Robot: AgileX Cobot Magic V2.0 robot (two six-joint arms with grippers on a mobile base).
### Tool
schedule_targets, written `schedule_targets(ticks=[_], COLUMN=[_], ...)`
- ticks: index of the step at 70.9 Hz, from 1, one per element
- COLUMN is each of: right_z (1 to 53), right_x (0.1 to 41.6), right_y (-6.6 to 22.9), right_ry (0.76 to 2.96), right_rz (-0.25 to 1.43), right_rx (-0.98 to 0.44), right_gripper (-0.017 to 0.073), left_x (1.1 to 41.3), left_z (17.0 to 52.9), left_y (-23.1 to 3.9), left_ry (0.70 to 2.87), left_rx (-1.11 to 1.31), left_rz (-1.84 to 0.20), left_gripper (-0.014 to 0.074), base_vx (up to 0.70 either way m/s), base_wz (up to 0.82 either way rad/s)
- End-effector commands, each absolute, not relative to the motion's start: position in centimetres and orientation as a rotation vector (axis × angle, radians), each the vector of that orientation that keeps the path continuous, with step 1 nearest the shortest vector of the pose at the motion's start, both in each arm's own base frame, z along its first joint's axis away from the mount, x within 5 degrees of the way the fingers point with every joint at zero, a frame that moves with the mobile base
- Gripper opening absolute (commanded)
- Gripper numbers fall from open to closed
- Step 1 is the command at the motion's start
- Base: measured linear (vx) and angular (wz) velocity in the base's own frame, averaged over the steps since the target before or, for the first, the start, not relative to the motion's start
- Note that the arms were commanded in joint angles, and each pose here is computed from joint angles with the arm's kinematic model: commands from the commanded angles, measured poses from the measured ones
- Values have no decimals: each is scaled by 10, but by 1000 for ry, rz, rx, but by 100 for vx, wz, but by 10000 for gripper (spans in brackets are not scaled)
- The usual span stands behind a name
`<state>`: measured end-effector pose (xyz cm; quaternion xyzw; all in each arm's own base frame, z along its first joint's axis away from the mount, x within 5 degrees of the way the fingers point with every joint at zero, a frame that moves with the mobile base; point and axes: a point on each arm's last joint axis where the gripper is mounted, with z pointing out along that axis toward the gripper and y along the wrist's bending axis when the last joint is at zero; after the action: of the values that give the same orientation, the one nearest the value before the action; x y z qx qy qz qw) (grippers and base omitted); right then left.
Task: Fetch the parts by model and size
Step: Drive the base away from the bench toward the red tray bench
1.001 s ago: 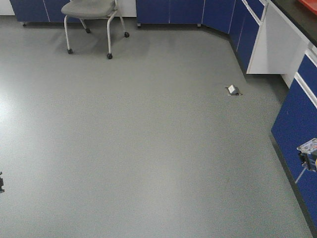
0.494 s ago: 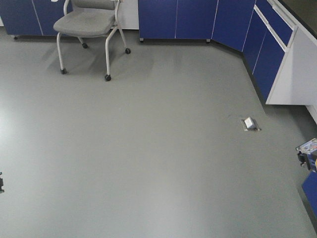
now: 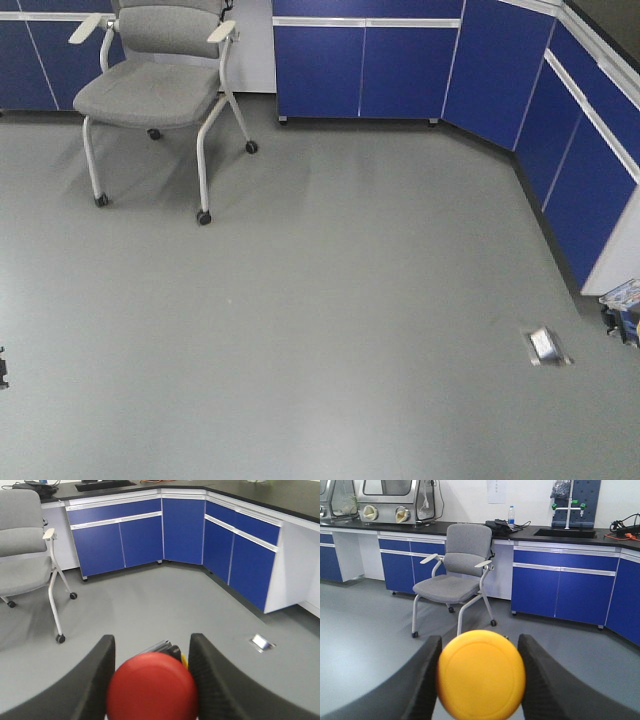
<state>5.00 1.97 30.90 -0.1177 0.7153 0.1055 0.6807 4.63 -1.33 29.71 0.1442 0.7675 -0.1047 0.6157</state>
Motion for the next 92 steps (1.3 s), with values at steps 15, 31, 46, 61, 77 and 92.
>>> schedule_targets(ticks=[15, 31, 46, 61, 77, 92], right_z=[325, 325, 325, 325, 325, 325], right_x=[50, 50, 50, 50, 50, 50], right_y=[18, 18, 18, 18, 18, 18], right_ry=[1504, 1504, 1504, 1504, 1504, 1504], right_rz=[221, 221, 221, 221, 221, 221], right_rx=[-237, -237, -237, -237, -237, -237], right_gripper=[-6, -6, -6, -6, -6, -6], left_x=[48, 48, 48, 48, 48, 48], left_z=[312, 312, 312, 312, 312, 312], left_y=[-15, -15, -15, -15, -15, -15], left_ry=[1678, 1678, 1678, 1678, 1678, 1678], left_rx=[330, 330, 330, 330, 330, 330], left_rz=[-265, -265, -265, -265, -265, -265], left_gripper=[-7, -7, -7, -7, -7, -7], base_vx=[74, 68, 61, 56, 51, 43], base_wz=[5, -2, -3, -3, -23, -62])
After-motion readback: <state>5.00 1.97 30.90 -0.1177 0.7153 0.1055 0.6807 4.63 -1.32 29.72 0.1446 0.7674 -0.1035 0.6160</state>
